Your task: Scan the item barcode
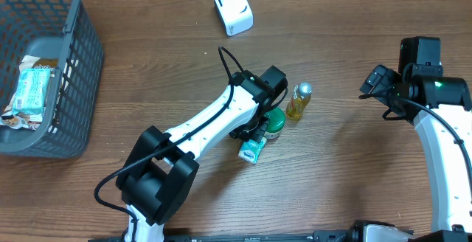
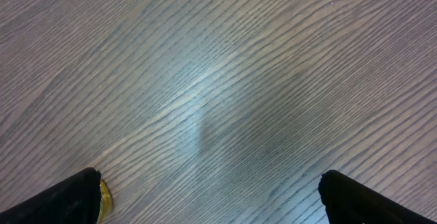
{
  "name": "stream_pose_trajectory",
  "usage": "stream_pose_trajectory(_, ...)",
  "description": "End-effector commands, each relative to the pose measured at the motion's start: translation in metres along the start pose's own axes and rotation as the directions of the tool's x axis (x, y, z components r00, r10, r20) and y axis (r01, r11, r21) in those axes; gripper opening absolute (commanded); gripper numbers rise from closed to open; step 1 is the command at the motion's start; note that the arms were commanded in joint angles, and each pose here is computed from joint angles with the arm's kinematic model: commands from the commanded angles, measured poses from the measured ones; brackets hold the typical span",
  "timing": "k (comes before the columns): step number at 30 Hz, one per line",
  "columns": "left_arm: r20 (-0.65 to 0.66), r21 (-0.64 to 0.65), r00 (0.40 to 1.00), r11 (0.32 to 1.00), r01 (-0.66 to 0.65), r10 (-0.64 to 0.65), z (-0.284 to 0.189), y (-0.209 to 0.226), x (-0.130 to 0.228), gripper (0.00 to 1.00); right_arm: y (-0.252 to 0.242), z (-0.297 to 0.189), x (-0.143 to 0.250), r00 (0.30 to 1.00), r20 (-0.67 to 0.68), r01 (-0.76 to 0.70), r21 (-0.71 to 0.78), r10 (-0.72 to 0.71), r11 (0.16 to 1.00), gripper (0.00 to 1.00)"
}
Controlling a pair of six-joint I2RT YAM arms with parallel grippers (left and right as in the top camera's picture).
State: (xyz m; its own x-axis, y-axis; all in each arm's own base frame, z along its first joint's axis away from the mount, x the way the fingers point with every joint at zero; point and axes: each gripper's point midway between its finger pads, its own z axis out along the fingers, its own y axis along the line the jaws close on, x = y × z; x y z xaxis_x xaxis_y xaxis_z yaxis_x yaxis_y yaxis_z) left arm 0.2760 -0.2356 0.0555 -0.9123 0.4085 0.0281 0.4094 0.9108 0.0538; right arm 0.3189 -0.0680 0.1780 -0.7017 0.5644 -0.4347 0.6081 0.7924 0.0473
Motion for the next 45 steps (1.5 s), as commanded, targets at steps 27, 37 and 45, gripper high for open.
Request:
stream_pose_trajectory(27, -0.006, 0.108, 0.990, 0.984, 0.142, -0.142, 0.040, 0.029, -0.003, 0.04, 0.000, -0.002, -0.004, 1.000, 0.013, -0.011, 0.000, 0.011, 1.000, 1.00)
stream_pose_trajectory(37, 0.022, 0.185, 0.993, 0.976, 0.113, -0.119, 0.018, 0.011, -0.005, 0.04, 0.000, -0.002, -0.004, 1.000, 0.013, -0.011, 0.000, 0.011, 1.000, 1.00)
stream_pose_trajectory(45, 0.192, 0.133, 0.978, 0.989, 0.059, -0.084, -0.033, -0.005, -0.005, 0.04, 0.000, -0.002, -0.004, 1.000, 0.013, -0.011, 0.000, 0.011, 1.000, 1.00)
